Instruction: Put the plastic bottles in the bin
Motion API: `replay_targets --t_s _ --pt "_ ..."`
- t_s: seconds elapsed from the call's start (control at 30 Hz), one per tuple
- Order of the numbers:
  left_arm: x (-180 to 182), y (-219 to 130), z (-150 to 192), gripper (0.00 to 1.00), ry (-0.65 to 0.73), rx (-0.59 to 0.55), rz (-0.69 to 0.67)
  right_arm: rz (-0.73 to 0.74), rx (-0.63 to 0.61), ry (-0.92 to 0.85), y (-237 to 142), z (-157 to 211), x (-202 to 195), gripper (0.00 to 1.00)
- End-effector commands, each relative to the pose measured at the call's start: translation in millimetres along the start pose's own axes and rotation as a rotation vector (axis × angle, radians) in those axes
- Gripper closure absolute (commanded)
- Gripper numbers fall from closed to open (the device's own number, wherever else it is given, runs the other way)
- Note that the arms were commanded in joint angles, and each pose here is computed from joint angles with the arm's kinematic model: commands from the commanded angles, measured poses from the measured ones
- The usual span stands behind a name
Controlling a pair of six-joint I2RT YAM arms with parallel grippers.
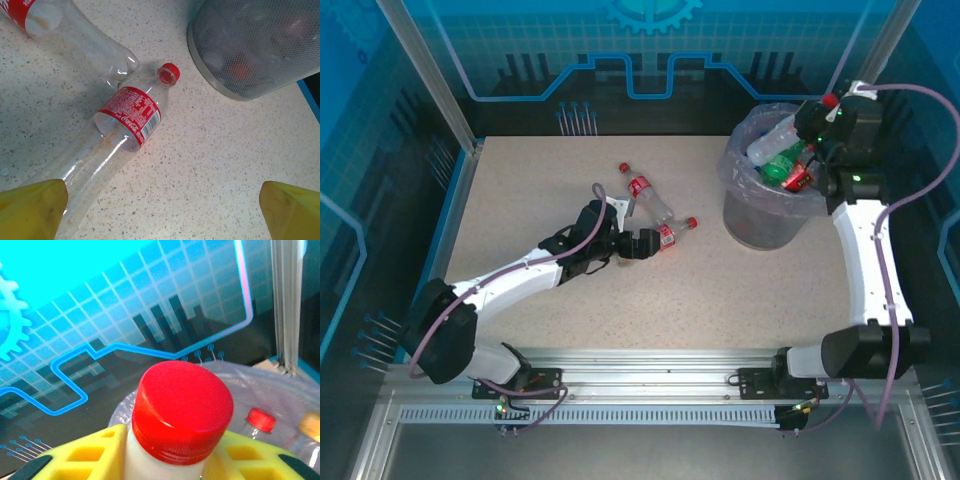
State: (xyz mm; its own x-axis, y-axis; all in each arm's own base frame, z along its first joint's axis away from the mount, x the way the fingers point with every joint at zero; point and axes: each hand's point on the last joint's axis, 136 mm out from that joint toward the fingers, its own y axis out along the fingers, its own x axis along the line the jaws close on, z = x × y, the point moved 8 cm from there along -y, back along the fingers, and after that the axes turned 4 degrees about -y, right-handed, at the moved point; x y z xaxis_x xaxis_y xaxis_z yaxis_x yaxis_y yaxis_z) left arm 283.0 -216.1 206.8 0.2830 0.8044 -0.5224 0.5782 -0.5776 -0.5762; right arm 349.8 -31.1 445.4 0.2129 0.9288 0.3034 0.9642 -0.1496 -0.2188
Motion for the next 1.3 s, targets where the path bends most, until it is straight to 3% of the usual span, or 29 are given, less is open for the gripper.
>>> replay_targets --t_s 0.0,0.33,0.63,0.8,1.27 --pt "-4 5 -5 0.01 0.004 -0.004 0.040 0.109 -0.028 -0.074 -30 -17 -21 0.61" --pt "-5 6 -7 0.01 0.010 -0.001 0.042 0.121 0.082 0.030 -38 -7 -69 0.60" --pt "-5 11 -6 0.01 -0.002 0.013 0.051 0.009 0.216 0.129 1 18 -76 0.61" --pt "-7 10 -7 0.01 -0.003 0.010 0.053 -0.008 0.134 0.109 17 24 -53 0.61" --pt "-3 14 -8 0.01 0.037 0.027 0.005 0.169 -0.235 -0.101 34 1 -24 0.61"
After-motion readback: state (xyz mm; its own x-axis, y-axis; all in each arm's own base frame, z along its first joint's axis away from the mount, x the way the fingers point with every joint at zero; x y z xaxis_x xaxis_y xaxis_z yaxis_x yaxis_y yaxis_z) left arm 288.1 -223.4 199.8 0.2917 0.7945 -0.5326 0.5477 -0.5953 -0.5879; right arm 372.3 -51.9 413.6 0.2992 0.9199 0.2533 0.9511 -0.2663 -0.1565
